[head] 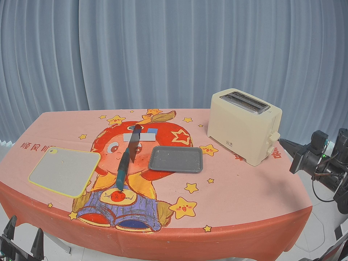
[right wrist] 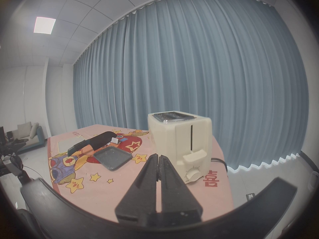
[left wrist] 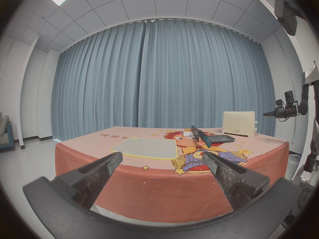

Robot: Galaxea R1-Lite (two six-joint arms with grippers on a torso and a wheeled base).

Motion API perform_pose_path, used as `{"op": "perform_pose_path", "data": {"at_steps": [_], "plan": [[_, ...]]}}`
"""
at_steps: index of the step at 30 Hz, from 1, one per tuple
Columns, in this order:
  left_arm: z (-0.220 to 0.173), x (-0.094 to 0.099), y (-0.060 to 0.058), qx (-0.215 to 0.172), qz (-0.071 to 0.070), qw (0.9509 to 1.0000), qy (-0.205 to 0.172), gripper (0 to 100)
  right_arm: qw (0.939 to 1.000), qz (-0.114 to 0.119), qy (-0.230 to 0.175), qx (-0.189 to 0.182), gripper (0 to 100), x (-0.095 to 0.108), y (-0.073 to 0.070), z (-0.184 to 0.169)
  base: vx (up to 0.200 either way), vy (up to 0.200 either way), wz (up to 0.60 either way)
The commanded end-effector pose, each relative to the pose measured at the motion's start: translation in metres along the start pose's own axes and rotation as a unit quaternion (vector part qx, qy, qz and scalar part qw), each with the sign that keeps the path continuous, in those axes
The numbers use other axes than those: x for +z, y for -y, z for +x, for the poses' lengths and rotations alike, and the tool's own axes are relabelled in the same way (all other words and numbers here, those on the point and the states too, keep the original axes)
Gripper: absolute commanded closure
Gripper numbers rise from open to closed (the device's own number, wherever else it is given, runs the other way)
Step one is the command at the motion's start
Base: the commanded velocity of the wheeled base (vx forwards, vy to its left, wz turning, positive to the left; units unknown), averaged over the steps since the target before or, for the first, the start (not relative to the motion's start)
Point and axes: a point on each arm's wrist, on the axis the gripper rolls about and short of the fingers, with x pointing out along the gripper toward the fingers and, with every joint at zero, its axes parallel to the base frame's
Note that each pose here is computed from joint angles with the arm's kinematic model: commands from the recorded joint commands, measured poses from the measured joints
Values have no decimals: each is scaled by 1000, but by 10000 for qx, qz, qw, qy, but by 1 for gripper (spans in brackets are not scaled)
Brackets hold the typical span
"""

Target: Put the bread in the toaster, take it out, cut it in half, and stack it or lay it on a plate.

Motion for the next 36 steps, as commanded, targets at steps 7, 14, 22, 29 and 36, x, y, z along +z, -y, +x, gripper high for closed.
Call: {"op": "perform_pose_path", "data": {"at_steps": [7, 14, 22, 29, 36], "plan": [[1, -5, 0, 3, 0, 10000, -60, 0, 9986, 82, -514, 55, 100, -23, 0, 10, 0, 0, 0], [1, -5, 0, 3, 0, 10000, -60, 0, 9973, 119, -720, -8, 100, -33, 2, 15, 0, 0, 0], [1, -5, 0, 3, 0, 10000, -60, 0, 9959, 142, -884, -87, 100, -40, 8, 19, 0, 0, 0], [1, -5, 0, 3, 0, 10000, -60, 0, 9950, 159, -979, -105, 100, -45, 10, 22, 0, 0, 0], [1, -5, 0, 3, 0, 10000, -60, 0, 9939, 202, -1067, -213, 100, -49, 16, 27, 0, 0, 0]]}}
